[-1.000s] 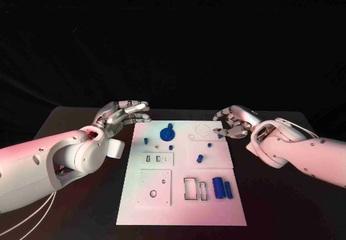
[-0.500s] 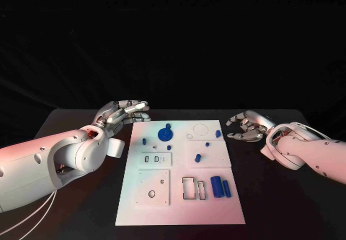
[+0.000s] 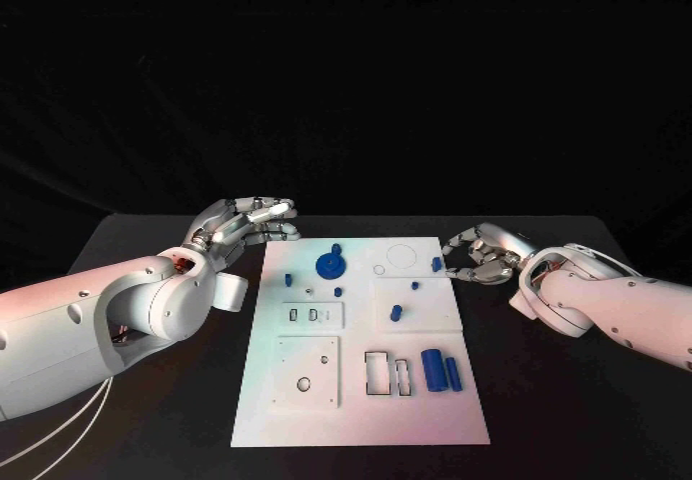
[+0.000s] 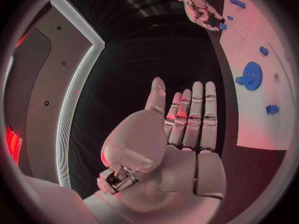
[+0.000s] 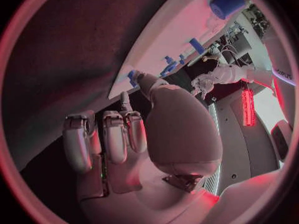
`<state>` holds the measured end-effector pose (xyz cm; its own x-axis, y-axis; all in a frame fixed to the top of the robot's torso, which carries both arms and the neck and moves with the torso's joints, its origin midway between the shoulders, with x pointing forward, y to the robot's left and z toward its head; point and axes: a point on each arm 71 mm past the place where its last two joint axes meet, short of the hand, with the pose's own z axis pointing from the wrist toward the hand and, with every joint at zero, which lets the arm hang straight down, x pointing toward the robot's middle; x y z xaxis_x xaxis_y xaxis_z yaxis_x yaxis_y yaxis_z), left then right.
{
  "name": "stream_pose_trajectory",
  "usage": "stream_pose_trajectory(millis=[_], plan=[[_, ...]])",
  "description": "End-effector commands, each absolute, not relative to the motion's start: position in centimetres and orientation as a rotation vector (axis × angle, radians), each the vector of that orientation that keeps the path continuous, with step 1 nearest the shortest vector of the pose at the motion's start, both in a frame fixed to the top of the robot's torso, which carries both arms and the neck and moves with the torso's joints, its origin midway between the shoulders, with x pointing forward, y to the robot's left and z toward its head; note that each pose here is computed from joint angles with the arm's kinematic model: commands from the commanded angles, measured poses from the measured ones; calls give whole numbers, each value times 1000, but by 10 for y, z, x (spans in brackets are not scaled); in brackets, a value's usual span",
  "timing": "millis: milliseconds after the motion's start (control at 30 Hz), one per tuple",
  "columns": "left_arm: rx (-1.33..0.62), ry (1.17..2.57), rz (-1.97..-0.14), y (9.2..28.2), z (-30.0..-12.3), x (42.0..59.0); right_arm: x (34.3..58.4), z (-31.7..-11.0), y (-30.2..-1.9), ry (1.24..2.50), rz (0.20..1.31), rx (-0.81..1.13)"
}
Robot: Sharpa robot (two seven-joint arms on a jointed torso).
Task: Assemble the parts on the task board
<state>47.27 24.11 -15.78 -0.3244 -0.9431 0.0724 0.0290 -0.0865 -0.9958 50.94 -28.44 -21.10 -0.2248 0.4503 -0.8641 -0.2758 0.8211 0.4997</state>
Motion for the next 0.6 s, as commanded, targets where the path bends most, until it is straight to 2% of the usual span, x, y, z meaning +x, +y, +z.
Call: stream_pose_trajectory(millis=[33,600], plan=[[-1055,1378,-1554,239,-157,472,510,-213,-280,1685,685,138],[-1057,1380,-1552,240,-157,472,515,-218,-266,1694,701,141]])
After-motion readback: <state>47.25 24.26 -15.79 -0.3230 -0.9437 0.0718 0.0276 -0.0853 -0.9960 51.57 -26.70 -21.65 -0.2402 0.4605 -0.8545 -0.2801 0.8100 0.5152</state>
